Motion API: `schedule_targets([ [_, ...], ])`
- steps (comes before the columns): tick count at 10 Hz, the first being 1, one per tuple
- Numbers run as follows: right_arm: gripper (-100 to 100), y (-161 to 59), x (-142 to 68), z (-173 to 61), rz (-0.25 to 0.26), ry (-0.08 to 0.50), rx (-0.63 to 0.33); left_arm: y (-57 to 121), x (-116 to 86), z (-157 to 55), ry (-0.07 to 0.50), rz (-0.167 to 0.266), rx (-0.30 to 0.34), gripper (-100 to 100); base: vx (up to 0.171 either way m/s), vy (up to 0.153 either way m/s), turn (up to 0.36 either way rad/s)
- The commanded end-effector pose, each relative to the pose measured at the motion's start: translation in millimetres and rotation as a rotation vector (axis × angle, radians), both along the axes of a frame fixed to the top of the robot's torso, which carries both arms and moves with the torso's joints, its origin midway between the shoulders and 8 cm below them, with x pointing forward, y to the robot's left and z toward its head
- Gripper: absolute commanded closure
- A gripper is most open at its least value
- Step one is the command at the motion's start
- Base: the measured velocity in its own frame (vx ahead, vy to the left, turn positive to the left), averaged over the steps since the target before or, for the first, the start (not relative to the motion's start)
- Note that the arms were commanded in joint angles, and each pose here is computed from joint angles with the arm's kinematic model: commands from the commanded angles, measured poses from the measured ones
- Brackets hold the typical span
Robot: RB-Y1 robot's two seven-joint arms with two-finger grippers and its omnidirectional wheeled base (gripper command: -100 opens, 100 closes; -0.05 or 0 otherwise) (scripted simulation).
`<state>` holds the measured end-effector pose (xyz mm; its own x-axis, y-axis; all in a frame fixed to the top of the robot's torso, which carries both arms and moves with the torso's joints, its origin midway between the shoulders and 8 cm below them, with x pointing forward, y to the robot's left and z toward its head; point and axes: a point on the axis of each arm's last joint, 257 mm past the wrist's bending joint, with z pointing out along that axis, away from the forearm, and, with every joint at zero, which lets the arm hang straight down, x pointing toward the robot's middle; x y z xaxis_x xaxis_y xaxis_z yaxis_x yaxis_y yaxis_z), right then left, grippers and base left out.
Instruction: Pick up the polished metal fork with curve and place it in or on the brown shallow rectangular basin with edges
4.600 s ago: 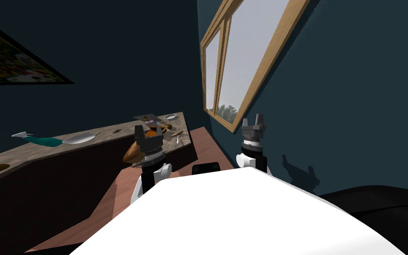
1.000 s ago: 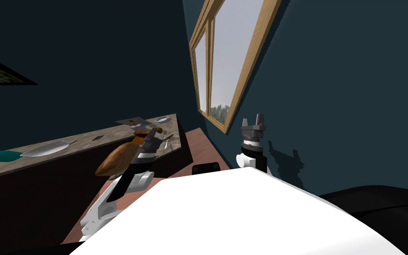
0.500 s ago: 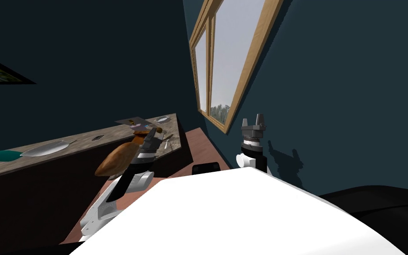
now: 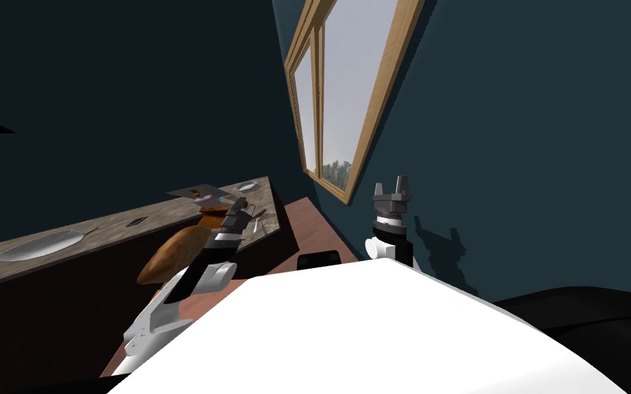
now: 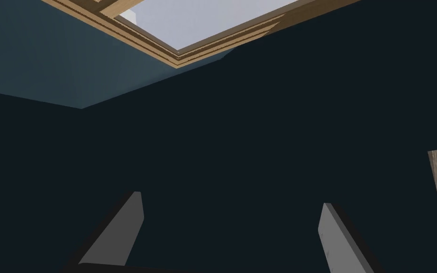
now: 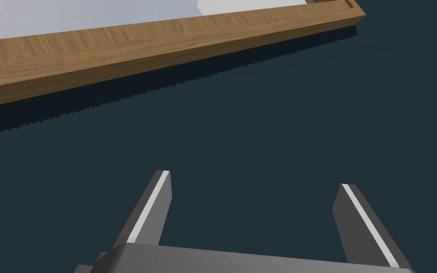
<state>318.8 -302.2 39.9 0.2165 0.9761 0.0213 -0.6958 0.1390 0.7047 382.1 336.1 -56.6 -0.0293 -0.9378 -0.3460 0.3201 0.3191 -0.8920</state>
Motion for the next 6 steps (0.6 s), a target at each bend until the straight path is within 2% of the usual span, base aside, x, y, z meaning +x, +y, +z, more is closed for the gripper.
schedule_targets([
  [1,0,0,0,0,0.000,0.000,0.000,3.9,9,-11,0.048,0.005,0.019,-100,-0.043,0.124,-0.177],
  [4,0,0,0,0,0.000,0.000,0.000,12.0,24,-38,0.158,0.008,0.054,-100,-0.064,0.134,-0.189],
  [5,0,0,0,0,0.000,0.000,0.000,12.4,24,-39,0.164,0.009,0.054,-100,-0.052,0.106,-0.065],
  [6,0,0,0,0,0.000,0.000,0.000,15.8,29,-51,0.210,0.011,0.067,-100,-0.052,0.089,-0.138],
])
